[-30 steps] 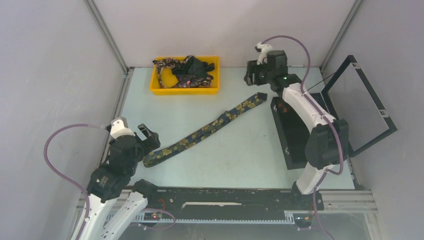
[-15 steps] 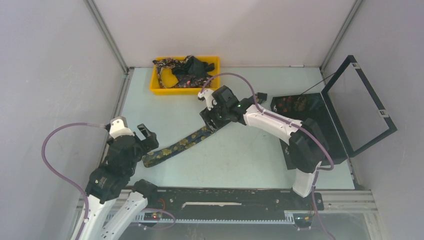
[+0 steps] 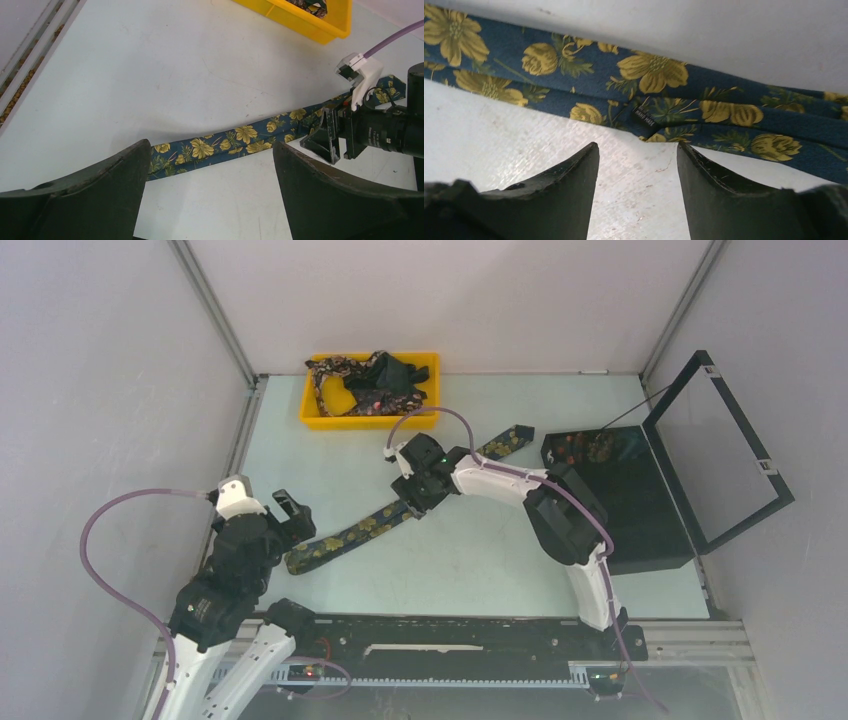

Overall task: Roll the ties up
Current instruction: Flatten out the tie at the center of the board.

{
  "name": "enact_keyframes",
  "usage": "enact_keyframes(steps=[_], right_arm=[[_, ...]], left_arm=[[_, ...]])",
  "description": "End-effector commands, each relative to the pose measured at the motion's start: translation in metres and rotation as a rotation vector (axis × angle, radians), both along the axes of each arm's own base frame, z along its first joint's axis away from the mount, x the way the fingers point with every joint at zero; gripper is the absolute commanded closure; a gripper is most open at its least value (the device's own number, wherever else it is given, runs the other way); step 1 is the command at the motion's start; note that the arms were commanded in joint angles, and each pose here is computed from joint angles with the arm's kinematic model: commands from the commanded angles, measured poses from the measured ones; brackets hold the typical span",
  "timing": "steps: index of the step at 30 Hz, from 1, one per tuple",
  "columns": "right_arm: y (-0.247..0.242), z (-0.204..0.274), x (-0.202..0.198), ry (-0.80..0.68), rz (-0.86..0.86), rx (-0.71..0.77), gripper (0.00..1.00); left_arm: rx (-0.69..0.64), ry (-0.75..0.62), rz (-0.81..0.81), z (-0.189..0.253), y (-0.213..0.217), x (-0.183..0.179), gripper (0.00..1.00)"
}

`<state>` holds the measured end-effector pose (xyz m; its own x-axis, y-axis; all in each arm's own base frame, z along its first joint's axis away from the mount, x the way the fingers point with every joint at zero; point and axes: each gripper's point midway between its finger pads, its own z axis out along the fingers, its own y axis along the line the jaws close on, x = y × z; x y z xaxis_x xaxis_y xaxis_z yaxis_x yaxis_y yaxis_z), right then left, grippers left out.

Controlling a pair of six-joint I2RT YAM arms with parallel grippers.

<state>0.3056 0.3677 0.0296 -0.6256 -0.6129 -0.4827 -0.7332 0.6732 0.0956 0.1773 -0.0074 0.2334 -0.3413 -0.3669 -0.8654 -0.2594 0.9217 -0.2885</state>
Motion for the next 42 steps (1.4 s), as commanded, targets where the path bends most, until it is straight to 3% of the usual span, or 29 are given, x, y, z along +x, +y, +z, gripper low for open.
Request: enact_keyframes(steps=[1,15,21,26,33,42], right_arm=[[0.009,0.020,0.026,-0.085,-0.056,0.018,0.39],[0.010,-0.006,0.036,-0.080,-0.076,-0.033,0.45],[0.004,-0.013,0.037,-0.084,-0.083,-0.068,0.72],[-0.004,0.004,0.041,-0.108,-0.079,-0.072,0.85],[-0.019,0.046,0.060,-0.142,-0.100,-0.003,0.93],[-0.059,0.067,0.102,-0.116,-0.196,0.070,0.96]], left_arm=[[0.012,-0.027,0.012,0.008,0.002,0.005,0.02],[0.018,-0.022,0.018,0.007,0.004,0.005,0.02],[0.019,-0.020,0.019,0.006,0.004,0.005,0.02],[0.020,-0.022,0.021,0.006,0.004,0.005,0.02],[0.020,-0.020,0.022,0.006,0.004,0.005,0.02],[0.022,-0.018,0.022,0.006,0.004,0.006,0.02]])
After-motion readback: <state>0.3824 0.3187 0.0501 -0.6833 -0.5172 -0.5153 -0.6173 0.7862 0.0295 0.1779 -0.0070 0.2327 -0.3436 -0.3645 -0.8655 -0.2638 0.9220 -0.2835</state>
